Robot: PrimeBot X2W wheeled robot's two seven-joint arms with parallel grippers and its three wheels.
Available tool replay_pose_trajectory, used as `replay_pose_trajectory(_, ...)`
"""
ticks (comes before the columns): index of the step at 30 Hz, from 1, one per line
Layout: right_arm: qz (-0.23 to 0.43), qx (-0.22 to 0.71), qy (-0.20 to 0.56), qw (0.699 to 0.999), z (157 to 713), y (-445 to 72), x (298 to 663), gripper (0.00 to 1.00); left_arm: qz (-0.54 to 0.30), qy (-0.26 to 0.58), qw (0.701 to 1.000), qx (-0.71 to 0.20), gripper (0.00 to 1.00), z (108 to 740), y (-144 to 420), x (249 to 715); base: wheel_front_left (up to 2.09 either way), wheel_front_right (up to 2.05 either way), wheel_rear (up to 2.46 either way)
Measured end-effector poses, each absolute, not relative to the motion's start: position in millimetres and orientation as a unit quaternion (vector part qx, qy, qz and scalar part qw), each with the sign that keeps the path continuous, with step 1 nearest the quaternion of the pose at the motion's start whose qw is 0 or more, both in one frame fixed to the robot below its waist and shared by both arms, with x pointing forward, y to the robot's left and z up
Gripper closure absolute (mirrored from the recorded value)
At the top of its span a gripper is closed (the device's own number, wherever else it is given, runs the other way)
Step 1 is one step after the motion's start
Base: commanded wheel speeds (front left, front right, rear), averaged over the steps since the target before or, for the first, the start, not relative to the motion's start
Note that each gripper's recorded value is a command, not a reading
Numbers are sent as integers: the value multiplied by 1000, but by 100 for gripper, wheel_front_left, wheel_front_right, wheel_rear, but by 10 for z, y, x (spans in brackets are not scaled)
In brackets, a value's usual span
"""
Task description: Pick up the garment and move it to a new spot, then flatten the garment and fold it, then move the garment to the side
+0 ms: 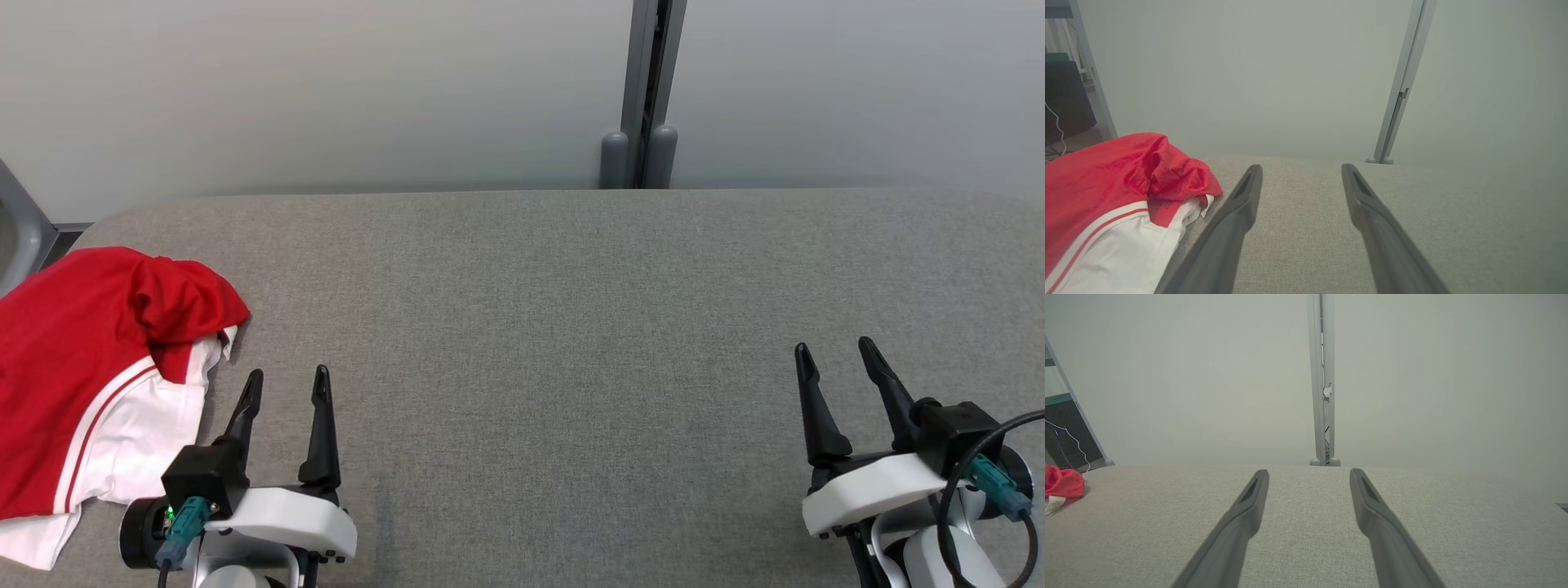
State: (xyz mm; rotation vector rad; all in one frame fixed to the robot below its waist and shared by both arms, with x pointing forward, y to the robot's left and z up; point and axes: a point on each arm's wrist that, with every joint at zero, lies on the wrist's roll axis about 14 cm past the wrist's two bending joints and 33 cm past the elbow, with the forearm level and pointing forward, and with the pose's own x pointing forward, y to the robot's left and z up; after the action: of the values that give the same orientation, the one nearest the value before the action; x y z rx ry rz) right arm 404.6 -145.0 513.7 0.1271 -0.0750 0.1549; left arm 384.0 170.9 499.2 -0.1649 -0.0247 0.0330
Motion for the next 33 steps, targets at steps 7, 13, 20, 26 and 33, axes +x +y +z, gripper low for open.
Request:
replay_pose_trajectory(7, 81, 40, -38, 995, 5132, -1447, 4069, 0, 8, -20, 998, -59, 0, 5003, 1662, 3844, 0, 0, 0)
replay_pose_trajectory(13, 84, 18, -37, 996, 5112, -1441, 4083, 0, 3, -30, 999, -41, 0, 5033, 1632, 3849, 0, 0, 0)
replay_pose_trajectory(20, 85, 11, -35, 996, 5086, -1437, 4095, 0, 1, -33, 999, -33, 0, 5033, 1623, 3851, 0, 0, 0)
replay_pose_trajectory(26, 86, 12, -34, 996, 5084, -1430, 4118, 0, 2, -32, 999, -34, 0, 5026, 1625, 3862, 0, 0, 0)
replay_pose_trajectory(33, 89, 13, -33, 995, 5074, -1407, 4126, 0, 4, -35, 999, -35, 0, 5053, 1640, 3881, 0, 0, 0)
